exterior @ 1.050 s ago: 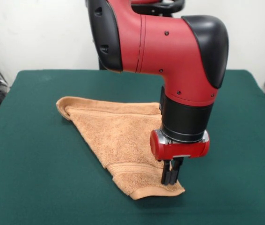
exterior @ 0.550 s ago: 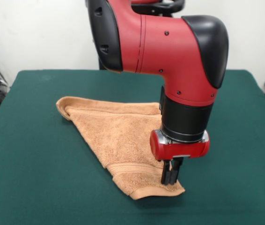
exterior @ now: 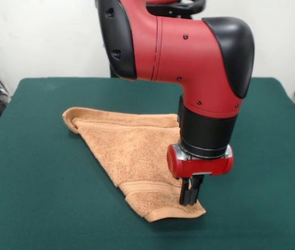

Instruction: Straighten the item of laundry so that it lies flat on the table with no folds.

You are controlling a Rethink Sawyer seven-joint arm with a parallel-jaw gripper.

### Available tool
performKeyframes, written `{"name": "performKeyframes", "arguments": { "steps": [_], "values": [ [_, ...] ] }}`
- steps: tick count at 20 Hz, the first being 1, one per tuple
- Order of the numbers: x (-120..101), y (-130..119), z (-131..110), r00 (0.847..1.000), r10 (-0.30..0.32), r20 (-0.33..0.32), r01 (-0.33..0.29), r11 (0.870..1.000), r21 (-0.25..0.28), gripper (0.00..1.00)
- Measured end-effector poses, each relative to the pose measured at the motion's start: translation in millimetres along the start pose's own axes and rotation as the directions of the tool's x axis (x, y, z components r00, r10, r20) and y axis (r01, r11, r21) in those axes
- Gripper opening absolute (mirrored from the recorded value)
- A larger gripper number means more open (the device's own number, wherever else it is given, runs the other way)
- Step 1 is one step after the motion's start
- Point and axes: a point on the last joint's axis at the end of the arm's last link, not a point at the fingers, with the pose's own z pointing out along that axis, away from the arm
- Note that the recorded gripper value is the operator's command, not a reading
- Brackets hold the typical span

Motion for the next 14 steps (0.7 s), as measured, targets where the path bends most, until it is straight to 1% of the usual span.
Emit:
{"name": "performKeyframes", "arguments": {
  "steps": [4,5,14],
  "values": [
    [0.0,0.0,0.0,1.000,0.000,0.000,0.000,1.000,0.000,0.00],
    [0.0,0.0,0.0,1.000,0.000,0.000,0.000,1.000,0.000,1.00],
    [0.9,-0.2,-1.9,1.000,-0.002,-0.001,0.002,1.000,0.002,1.00]
  ]
}}
